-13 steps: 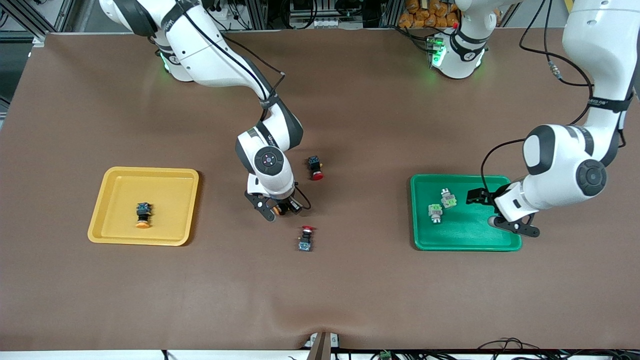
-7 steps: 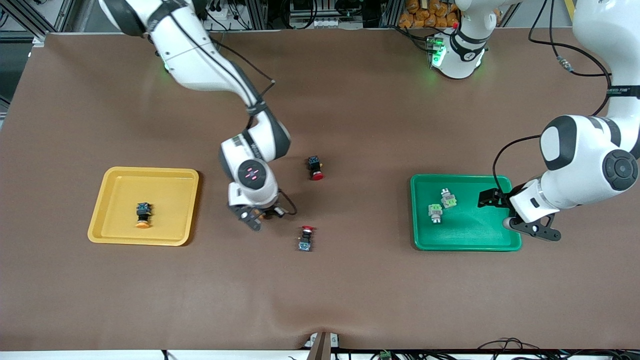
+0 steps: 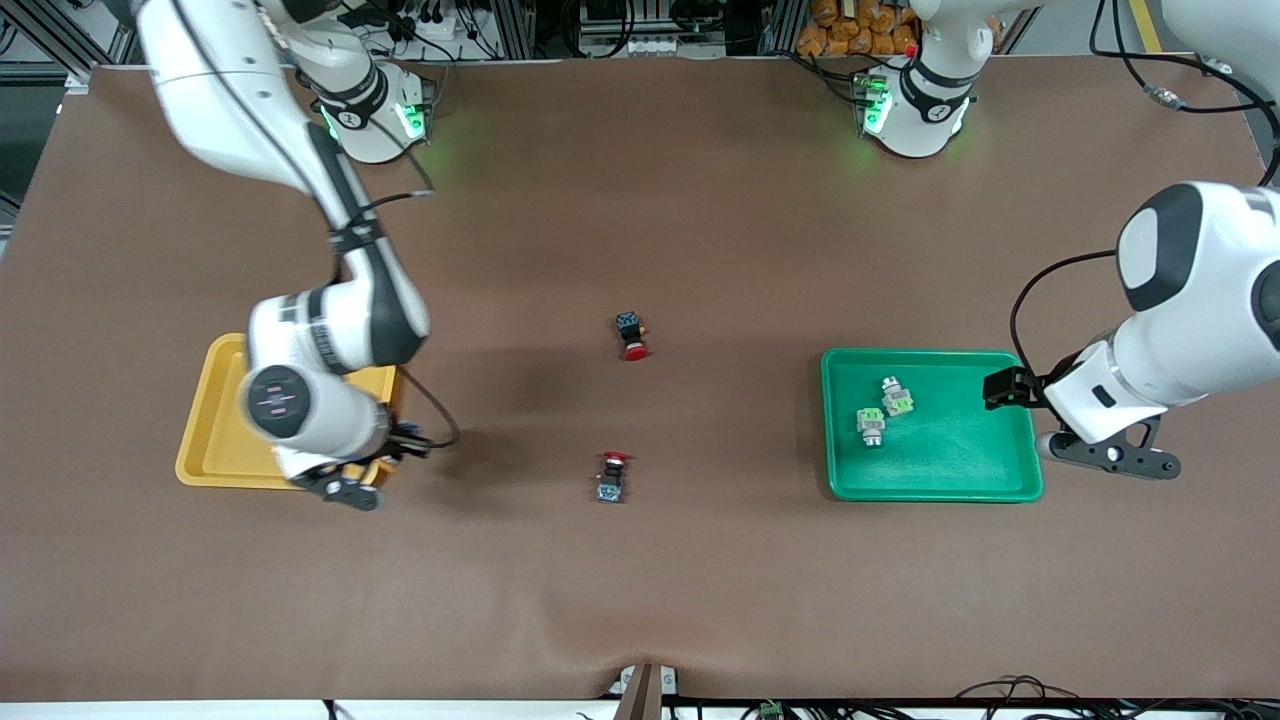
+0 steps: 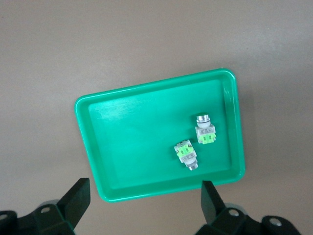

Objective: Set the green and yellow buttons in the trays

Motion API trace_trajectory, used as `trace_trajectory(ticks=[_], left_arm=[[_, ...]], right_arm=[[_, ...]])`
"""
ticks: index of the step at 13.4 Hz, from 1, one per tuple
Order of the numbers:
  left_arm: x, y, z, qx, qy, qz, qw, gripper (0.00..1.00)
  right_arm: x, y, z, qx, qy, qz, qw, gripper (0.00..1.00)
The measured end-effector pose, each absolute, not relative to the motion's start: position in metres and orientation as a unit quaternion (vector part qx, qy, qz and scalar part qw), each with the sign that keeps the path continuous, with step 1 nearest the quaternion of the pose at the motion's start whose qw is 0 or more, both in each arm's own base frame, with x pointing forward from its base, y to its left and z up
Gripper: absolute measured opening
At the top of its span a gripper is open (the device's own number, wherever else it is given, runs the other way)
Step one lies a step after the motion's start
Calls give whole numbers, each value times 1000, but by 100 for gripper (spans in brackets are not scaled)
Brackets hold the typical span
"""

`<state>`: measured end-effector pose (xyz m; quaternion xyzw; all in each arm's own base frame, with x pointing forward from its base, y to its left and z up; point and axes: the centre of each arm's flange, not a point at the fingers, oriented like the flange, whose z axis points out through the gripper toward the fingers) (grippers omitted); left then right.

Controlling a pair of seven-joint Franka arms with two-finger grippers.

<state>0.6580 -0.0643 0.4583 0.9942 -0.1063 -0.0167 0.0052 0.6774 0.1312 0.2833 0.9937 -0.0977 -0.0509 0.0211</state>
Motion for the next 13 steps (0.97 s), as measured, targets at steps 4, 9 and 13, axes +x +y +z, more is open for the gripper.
trace_trajectory(ticks=[4, 9, 13], left_arm=[[656, -66, 503, 995, -104, 8, 0, 100], [615, -107, 576, 994, -101, 11, -31, 100], [578, -78, 637, 998, -63, 19, -13, 100]], right_arm=[[681, 3, 273, 996, 49, -78, 2, 41], [658, -60, 243, 985, 126, -112, -21, 41], [654, -31, 239, 981, 139, -128, -52, 41]])
